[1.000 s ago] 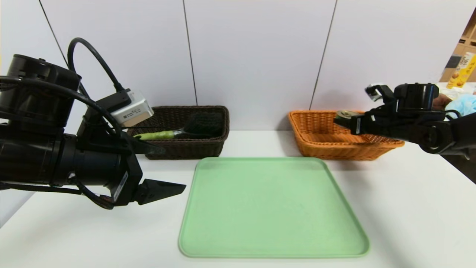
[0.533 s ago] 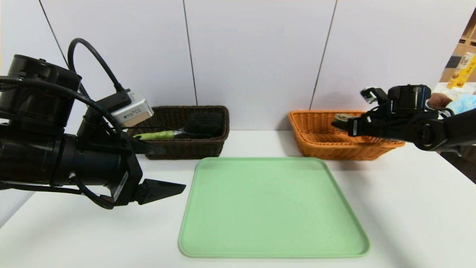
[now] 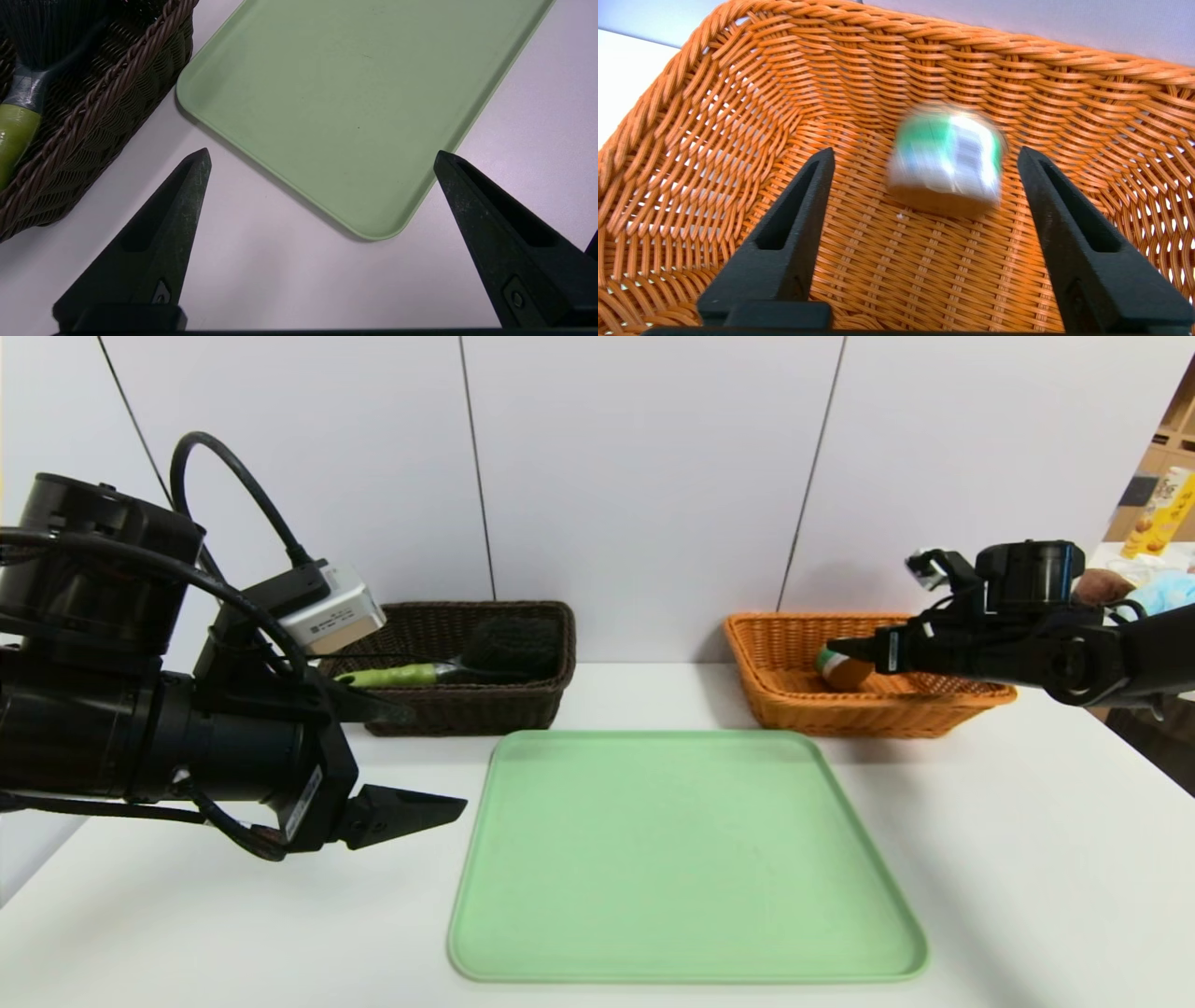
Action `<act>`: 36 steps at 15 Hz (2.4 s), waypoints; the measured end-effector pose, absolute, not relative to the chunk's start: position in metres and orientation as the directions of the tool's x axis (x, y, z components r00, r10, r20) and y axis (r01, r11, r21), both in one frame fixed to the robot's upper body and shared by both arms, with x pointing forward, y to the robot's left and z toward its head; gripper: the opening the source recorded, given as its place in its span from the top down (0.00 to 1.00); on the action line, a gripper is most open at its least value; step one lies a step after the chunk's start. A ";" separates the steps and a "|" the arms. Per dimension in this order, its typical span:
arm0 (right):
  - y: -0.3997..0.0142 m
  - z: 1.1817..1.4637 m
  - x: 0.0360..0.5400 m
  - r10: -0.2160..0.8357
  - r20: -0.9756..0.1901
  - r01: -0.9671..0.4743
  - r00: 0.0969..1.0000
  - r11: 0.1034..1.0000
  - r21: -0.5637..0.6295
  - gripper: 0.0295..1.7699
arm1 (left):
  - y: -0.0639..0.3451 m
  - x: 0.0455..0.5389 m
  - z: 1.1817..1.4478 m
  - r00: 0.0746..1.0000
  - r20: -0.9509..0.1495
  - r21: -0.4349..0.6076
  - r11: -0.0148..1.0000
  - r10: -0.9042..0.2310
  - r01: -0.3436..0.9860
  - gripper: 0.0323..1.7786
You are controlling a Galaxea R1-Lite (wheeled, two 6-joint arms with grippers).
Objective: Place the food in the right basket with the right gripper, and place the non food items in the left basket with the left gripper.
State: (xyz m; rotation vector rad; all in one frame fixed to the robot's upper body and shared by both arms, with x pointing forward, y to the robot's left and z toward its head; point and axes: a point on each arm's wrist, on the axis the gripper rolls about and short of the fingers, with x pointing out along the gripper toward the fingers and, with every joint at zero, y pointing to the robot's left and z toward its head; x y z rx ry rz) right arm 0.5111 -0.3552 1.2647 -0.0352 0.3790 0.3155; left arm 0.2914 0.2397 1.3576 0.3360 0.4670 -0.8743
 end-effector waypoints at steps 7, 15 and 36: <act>-0.349 1.301 0.485 0.314 -0.369 -0.325 0.875 0.945 0.034 0.11 | 0.243 0.290 1.361 0.570 -0.505 0.083 0.621 -0.648 0.780 0.05; -0.344 1.351 0.409 0.316 -0.351 -0.328 0.882 0.944 0.026 0.06 | 0.261 0.265 1.386 0.661 -0.411 0.099 0.690 -0.627 0.717 0.05; -0.337 1.339 0.163 0.221 -0.259 -0.236 0.940 0.971 -0.027 0.04 | 0.326 0.136 1.319 0.902 -0.336 0.190 0.918 -0.272 0.348 0.05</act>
